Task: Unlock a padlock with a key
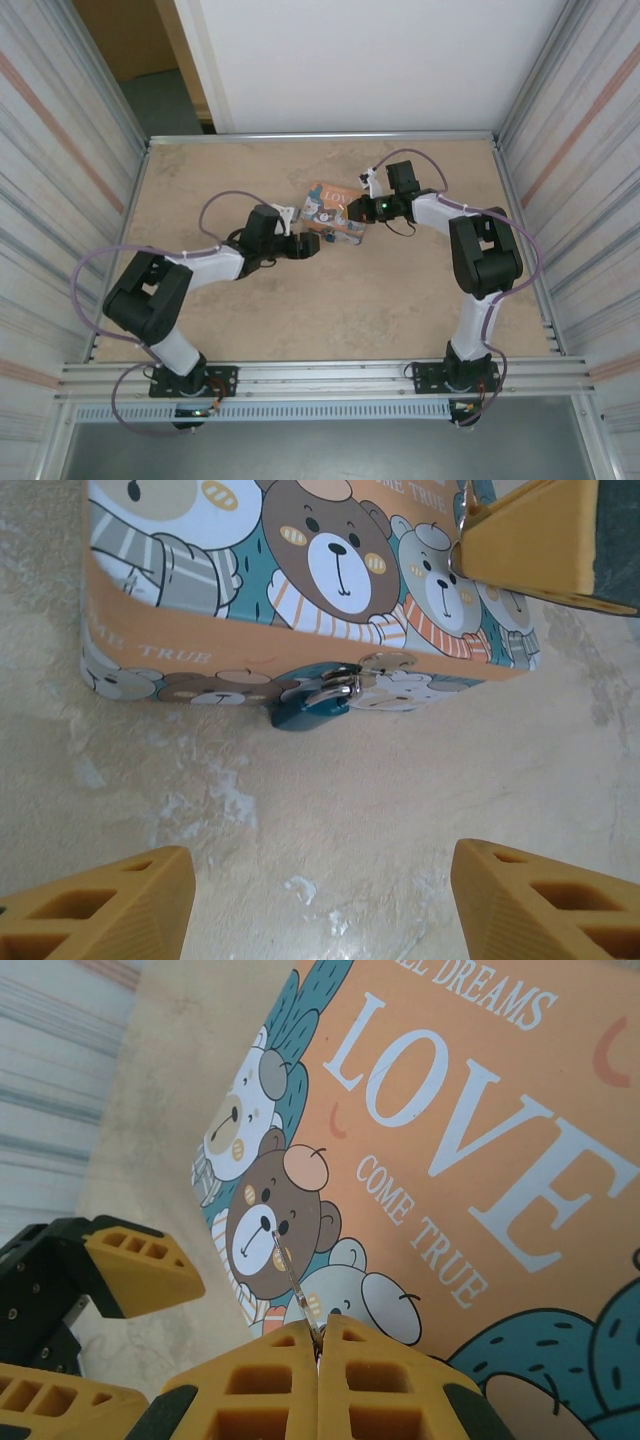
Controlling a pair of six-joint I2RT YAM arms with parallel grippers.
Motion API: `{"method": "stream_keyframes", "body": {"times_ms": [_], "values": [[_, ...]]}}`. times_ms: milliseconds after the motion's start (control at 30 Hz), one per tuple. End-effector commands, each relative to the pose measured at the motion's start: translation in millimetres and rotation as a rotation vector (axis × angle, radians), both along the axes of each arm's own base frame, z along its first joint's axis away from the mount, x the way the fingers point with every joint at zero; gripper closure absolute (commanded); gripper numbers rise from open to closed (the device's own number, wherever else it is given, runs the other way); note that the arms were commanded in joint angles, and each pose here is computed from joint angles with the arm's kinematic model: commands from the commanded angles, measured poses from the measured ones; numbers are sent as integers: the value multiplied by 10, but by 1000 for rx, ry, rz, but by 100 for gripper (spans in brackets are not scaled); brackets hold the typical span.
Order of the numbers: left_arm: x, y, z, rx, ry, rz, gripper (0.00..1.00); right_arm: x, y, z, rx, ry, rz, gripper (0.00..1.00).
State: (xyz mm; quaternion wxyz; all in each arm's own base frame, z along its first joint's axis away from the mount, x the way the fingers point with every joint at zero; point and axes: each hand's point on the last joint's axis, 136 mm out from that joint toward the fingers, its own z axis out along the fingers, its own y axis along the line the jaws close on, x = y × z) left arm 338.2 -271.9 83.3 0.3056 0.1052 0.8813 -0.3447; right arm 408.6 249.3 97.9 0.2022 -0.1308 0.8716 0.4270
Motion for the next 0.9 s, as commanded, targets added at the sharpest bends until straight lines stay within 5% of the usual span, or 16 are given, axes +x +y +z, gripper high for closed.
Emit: {"method": "stream_keyframes", "body": {"times_ms": [0,867], "values": [[73,-147,90,-34,-33,-42,31,-41,-35,-144,-3,46,-8,100],[291,-288,-139,-33,13,-45,37,-275,172,-312,-9,92,32,100]]}}
